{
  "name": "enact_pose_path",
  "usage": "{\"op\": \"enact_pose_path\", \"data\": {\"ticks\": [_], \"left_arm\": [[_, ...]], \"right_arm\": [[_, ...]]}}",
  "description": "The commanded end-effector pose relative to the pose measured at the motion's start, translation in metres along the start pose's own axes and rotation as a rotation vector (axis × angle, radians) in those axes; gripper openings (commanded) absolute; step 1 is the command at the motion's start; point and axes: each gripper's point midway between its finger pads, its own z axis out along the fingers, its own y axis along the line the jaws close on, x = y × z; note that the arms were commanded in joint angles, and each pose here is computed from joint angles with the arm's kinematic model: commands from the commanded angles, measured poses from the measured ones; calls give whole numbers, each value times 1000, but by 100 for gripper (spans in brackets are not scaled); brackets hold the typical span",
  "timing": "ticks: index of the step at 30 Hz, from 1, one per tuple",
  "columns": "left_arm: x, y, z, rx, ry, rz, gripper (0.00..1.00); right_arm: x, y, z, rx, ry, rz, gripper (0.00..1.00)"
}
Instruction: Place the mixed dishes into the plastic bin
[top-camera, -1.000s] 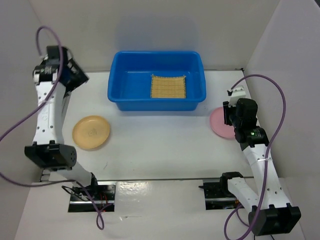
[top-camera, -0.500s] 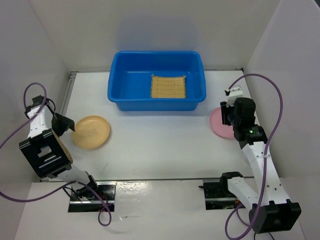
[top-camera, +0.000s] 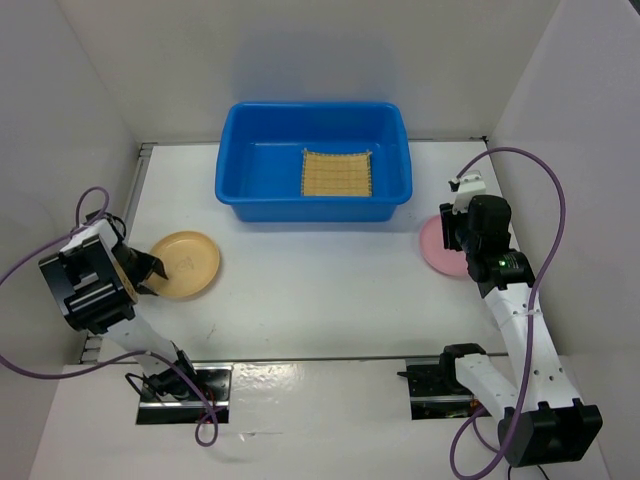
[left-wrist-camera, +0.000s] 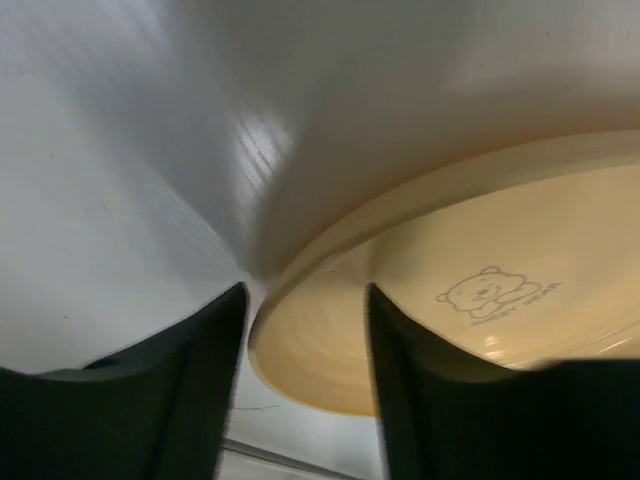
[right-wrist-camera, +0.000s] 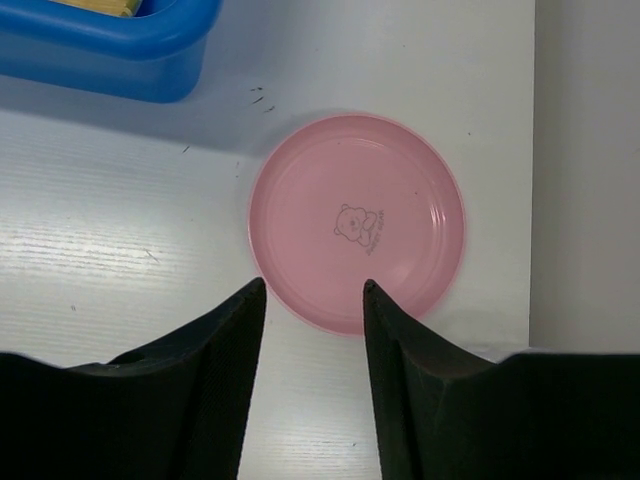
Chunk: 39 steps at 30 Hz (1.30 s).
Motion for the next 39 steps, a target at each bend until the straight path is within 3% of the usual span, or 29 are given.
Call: {"op": "enact_pose_path", "data": {"ticks": [1, 3, 4, 8, 11, 16, 17, 20, 24, 26, 27, 28, 29, 31, 32, 35, 36, 39], "left_arm": [[1, -4, 9, 19, 28, -13, 52], [4, -2, 12, 6, 45, -24, 14], [5, -1, 14, 1, 53, -25, 2], [3, -9, 4, 19, 46, -36, 0], [-21, -40, -37, 87, -59, -37, 0], [-52, -122, -145, 384, -213, -33, 0], [-63, -146, -182, 481, -283, -12, 0], [-54, -200, -253, 706, -350, 49, 0], [-13, -274, -281, 864, -303, 181, 0], [11, -309, -320, 981, -304, 280, 0], [20, -332, -294, 947, -241, 306, 0], [54, -354, -293, 969, -192, 390, 0], [59, -386, -301, 1021, -217, 449, 0], [103, -402, -296, 1039, -140, 529, 0], [119, -413, -270, 1023, -33, 529, 0], [147, -443, -223, 976, -58, 568, 0], [157, -449, -229, 1009, -59, 578, 0], [198, -473, -196, 1040, 40, 587, 0]], "right_arm": [[-9, 0, -1, 3, -43, -8, 50], [-9, 0, -1, 3, -43, -8, 51], [-9, 0, -1, 3, -43, -8, 51], [-9, 0, -1, 3, -43, -8, 51], [-8, 0, 1, 1, -35, -9, 51], [-8, 2, 1, -8, -36, -9, 51], [-8, 2, 1, -8, -36, -9, 51], [-8, 2, 1, -8, -36, -9, 51], [-10, 1, -1, -6, -45, -8, 51], [-9, 0, -1, 3, -43, -8, 51], [-9, 0, -1, 3, -43, -8, 51], [-9, 0, -1, 3, -43, -8, 51], [-11, -1, -3, 4, -52, -7, 51], [-9, 0, -1, 4, -52, -7, 51], [-9, 0, -1, 4, -52, -7, 51], [-11, -2, -4, 15, -61, -6, 51], [-13, -3, -6, 17, -70, -5, 51], [-13, -3, -6, 17, -70, -5, 51]]}}
